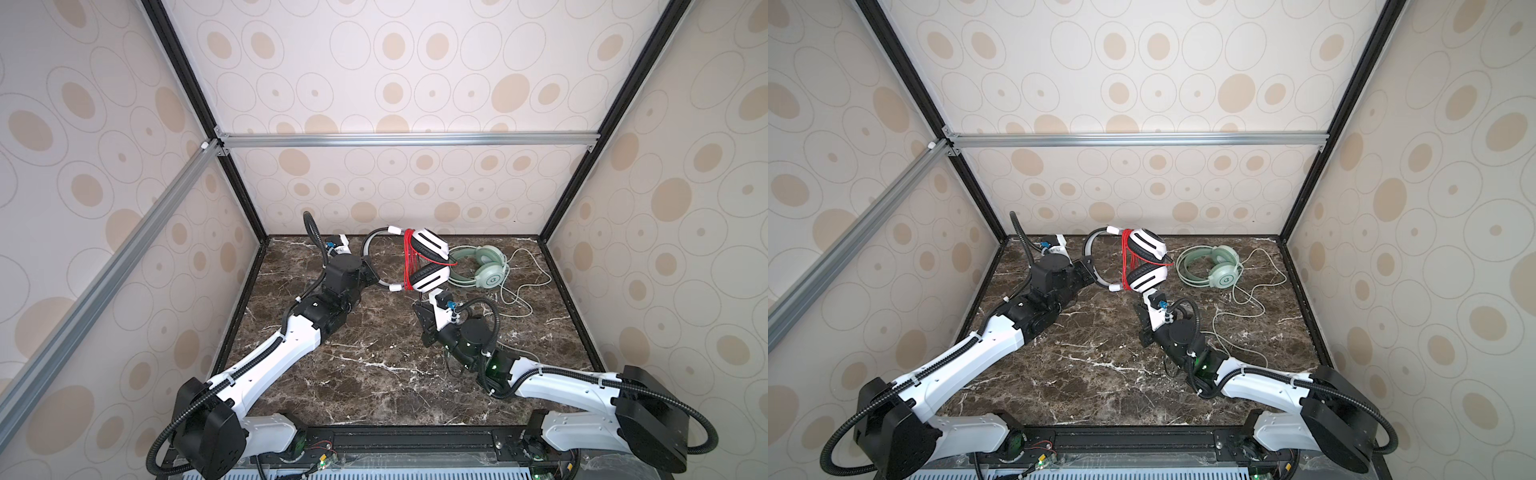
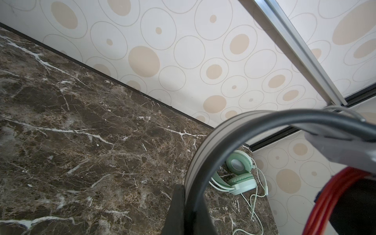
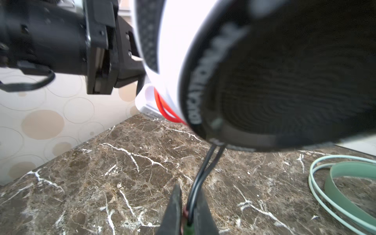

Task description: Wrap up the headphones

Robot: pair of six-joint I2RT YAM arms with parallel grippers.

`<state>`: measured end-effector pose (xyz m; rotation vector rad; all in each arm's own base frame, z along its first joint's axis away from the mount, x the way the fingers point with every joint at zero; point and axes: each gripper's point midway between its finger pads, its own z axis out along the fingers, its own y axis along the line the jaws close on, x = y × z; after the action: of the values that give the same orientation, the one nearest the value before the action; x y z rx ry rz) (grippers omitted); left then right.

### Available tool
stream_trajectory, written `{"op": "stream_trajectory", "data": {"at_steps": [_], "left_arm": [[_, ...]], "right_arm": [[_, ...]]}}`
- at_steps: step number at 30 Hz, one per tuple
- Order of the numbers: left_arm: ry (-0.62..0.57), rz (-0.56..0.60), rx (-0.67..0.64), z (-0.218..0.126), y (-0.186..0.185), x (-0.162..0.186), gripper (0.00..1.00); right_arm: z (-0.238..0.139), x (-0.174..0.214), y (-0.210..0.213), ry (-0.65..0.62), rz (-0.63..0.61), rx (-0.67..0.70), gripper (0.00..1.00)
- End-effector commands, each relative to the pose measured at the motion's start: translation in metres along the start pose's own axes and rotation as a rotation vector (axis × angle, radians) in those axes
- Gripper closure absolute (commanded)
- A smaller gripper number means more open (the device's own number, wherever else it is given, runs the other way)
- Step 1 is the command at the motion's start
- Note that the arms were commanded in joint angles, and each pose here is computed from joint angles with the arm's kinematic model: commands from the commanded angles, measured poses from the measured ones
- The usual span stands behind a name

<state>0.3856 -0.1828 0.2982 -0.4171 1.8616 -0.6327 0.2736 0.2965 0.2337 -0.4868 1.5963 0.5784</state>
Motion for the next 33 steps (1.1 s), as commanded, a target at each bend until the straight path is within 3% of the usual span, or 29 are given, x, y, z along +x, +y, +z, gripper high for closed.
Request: {"op": "stream_trajectory", "data": {"at_steps": [1, 8, 13, 23, 33], "left_arm": [[-0.25, -0.169, 0.154, -0.026, -0.054, -0.082, 1.0], [-0.234, -0.15, 0.154, -0.019, -0.065, -0.08, 1.0], [-0.259, -0.074, 0.071, -0.015, -0.05, -0.072, 1.0], [-0.318, 0.218, -0.079, -0.016, -0.029, -0.047, 1.0], [-0.257, 0.493, -0.208, -0.027, -0.006, -0.026, 1.0]], "right_arm": [[0.003, 0.005, 0.013, 0.018, -0.001, -0.028, 1.0], [0.005, 0.004, 0.023, 0.003, 0.006, -0.041, 1.0], [0.001, -0.013, 0.03, -0.015, 0.019, -0.064, 1.0], [-0.008, -0.038, 0.026, -0.011, 0.164, -0.041, 1.0], [-0.008, -0.042, 0.018, 0.111, 0.12, 0.034, 1.0]]}}
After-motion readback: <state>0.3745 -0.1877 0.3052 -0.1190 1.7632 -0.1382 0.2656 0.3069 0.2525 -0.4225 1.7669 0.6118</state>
